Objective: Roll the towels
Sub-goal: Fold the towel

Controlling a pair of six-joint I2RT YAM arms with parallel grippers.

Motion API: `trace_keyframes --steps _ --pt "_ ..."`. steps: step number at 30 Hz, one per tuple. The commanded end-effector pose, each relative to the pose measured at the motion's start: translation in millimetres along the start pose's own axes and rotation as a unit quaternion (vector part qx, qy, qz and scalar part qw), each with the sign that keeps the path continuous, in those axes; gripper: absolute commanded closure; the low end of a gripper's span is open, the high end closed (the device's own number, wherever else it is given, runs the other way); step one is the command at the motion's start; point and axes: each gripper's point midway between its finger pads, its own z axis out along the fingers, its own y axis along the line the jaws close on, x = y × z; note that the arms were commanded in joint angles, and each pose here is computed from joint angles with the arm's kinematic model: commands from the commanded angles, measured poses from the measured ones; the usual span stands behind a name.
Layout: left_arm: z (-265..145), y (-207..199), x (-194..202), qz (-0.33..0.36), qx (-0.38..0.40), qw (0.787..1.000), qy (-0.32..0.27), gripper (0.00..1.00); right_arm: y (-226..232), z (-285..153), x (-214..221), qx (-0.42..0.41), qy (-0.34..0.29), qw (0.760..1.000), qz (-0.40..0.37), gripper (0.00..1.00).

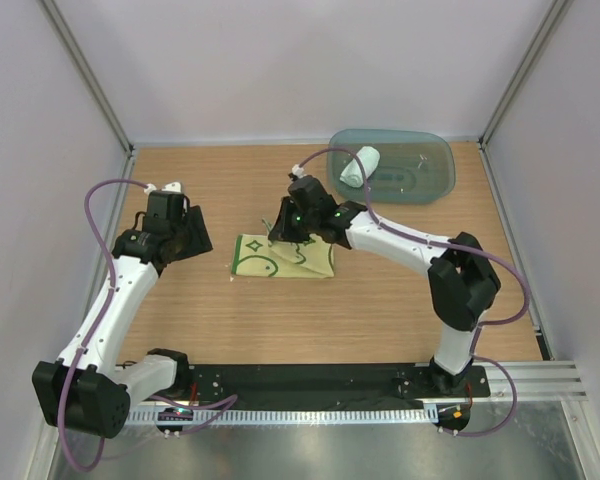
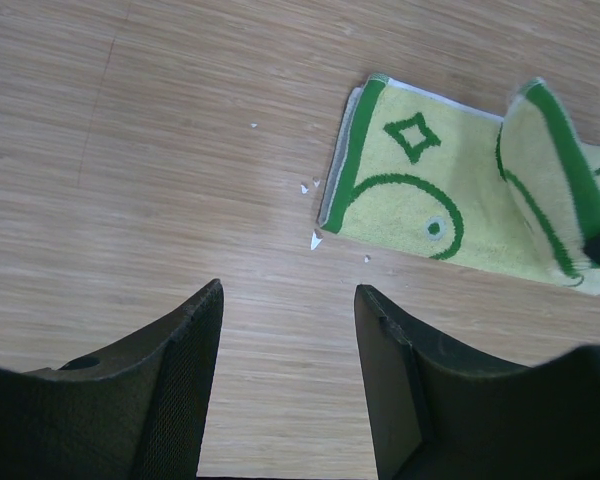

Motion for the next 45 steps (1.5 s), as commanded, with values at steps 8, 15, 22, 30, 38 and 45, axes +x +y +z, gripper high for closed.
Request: trace_keyframes --steps 8,15,22,30,38,45 --pt "-8 -1 -14 0.004 0.002 1.000 -0.025 0.43 46 45 17 -0.040 -0.009 0.999 -0.018 0.99" --pt "-7 0 -13 0.003 0.000 1.000 -0.023 0.43 56 70 38 -0.052 -0.003 0.998 -0.024 0.99" --pt "-7 0 -12 0.003 0.001 1.000 -0.022 0.44 60 93 58 -0.062 -0.002 0.997 -0.046 0.99" --pt "-4 1 -11 0.005 -0.004 1.000 -0.017 0.43 52 126 76 -0.062 0.019 0.997 -0.046 0.57" --pt "0 4 -9 0.006 -0.014 1.000 -0.011 0.43 91 75 30 -0.102 -0.019 0.993 -0.059 0.29" --pt "15 -7 2 -0.012 0.001 0.999 0.032 0.44 20 0 23 -0.036 -0.042 0.998 -0.035 0.25"
